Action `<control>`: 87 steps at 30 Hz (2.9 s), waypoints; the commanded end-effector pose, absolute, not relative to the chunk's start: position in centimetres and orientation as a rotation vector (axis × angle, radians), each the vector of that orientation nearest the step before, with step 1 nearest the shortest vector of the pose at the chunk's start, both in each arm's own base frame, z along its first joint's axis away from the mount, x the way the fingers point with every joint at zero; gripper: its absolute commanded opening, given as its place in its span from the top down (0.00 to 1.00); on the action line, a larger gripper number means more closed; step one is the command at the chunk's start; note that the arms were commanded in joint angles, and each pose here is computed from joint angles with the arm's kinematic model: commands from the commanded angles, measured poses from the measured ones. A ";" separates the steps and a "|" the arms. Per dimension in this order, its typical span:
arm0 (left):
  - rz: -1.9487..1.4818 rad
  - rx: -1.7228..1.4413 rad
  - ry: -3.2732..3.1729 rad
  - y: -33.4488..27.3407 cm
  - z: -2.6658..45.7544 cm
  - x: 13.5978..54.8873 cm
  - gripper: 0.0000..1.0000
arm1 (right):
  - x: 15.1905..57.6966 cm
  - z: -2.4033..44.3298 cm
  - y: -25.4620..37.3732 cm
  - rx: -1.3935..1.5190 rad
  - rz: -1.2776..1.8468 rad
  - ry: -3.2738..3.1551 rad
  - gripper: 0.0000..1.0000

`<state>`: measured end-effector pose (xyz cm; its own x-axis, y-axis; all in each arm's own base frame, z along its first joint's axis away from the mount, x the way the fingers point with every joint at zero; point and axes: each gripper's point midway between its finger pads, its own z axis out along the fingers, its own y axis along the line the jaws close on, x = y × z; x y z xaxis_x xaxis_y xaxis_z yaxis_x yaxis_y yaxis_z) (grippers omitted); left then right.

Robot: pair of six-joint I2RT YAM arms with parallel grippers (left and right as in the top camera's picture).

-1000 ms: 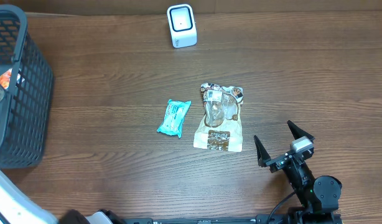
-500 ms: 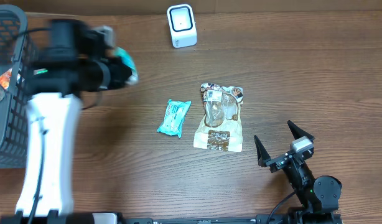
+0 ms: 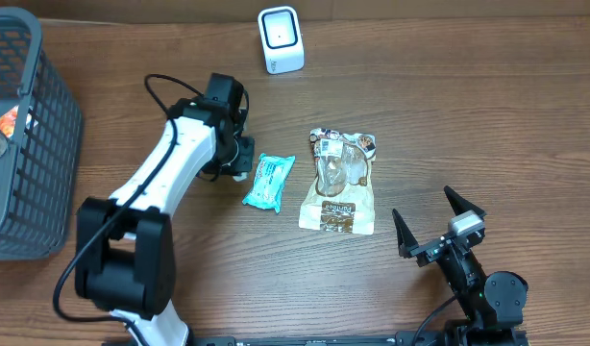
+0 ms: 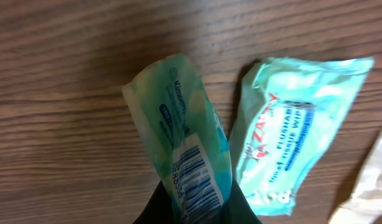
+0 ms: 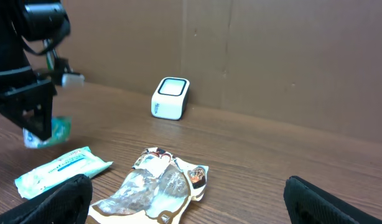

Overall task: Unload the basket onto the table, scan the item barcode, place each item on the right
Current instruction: 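Carry the tissue pack beside the wipes pack and release it, then reach the left gripper into the basket and grasp the green-lidded jar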

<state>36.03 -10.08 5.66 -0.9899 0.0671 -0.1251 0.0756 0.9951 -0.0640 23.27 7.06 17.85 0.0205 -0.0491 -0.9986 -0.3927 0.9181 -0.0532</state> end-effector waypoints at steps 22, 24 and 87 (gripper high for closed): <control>-0.070 0.014 2.718 -7.9 22.2 42.1 0.00 | 23.2 17.7 7.1 -0.356 0.283 1.531 0.00; -0.068 -0.034 2.606 -6.4 26.6 42.9 0.00 | 23.2 17.7 7.1 -0.357 0.283 1.530 0.00; 0.490 -1.132 2.341 41.9 12.1 42.4 0.00 | 23.2 17.7 7.1 -0.357 0.283 1.530 0.00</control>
<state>42.60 41.27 13.26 -0.5134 -0.6330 -0.5794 -0.8061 0.5873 0.0727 23.27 7.06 17.86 0.0210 -0.0494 -0.9986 -0.3927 0.9181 -0.0537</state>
